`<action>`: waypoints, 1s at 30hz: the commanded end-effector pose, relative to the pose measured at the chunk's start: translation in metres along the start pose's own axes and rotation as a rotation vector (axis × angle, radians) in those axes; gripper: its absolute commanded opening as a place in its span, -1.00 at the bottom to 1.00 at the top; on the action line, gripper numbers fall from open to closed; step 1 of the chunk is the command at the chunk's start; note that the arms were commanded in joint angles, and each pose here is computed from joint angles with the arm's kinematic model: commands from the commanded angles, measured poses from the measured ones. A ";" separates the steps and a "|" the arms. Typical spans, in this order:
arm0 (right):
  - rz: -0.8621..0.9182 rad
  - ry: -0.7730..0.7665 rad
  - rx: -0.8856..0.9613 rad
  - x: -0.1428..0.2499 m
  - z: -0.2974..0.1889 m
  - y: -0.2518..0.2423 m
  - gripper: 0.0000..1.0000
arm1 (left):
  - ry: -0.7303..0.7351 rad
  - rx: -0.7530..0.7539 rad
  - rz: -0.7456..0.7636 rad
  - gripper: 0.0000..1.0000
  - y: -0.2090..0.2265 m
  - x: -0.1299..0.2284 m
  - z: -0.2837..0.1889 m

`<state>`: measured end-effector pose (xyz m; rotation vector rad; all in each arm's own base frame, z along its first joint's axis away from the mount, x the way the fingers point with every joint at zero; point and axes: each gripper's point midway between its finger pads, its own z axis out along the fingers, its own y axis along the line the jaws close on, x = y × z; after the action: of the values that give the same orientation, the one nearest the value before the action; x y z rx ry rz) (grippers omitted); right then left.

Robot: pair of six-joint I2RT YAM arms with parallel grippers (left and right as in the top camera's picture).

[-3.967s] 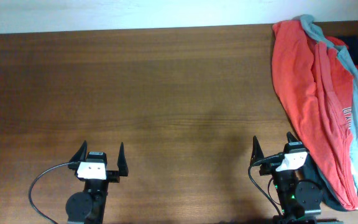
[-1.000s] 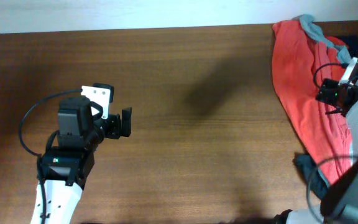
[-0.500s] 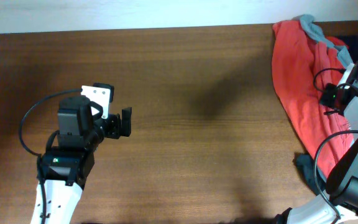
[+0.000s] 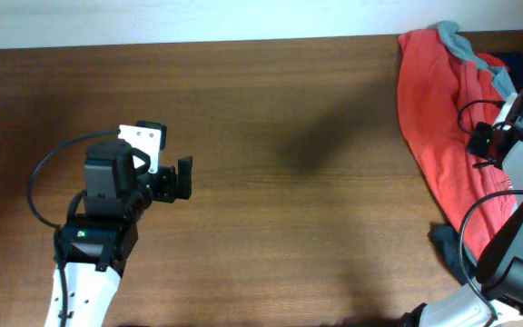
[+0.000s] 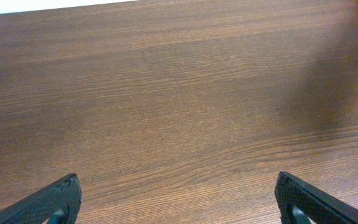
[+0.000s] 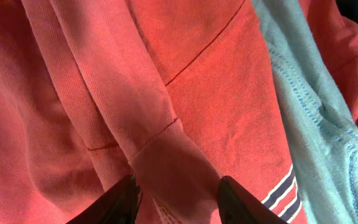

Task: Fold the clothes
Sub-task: 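Reach the right gripper into the clothes pile and grasp the orange t-shirt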

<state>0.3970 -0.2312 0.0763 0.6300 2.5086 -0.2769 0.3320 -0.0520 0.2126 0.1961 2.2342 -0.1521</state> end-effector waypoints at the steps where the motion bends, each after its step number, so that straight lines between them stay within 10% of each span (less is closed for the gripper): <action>1: 0.006 0.018 0.000 0.003 0.007 -0.002 -0.08 | -0.030 0.010 -0.006 0.98 -0.001 -0.011 -0.004; 4: 0.005 0.027 0.000 0.006 0.008 -0.002 -0.37 | -0.030 0.010 -0.006 0.98 -0.001 -0.011 -0.004; 6: 0.006 0.025 0.000 0.005 0.008 -0.002 -0.92 | -0.034 0.009 -0.006 0.98 -0.001 -0.012 -0.004; 19: -0.112 -0.194 -0.245 -0.066 -0.119 0.073 -0.92 | -0.050 0.008 -0.004 0.98 -0.001 -0.016 -0.005; 30: -0.602 -0.045 -0.576 0.056 -0.208 0.285 -0.92 | -0.052 0.008 -0.004 0.98 -0.001 -0.016 -0.005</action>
<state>0.4091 0.0428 0.2072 -0.1658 2.4984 0.1454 0.3360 -0.0525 0.2177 0.1957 2.2075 -0.1523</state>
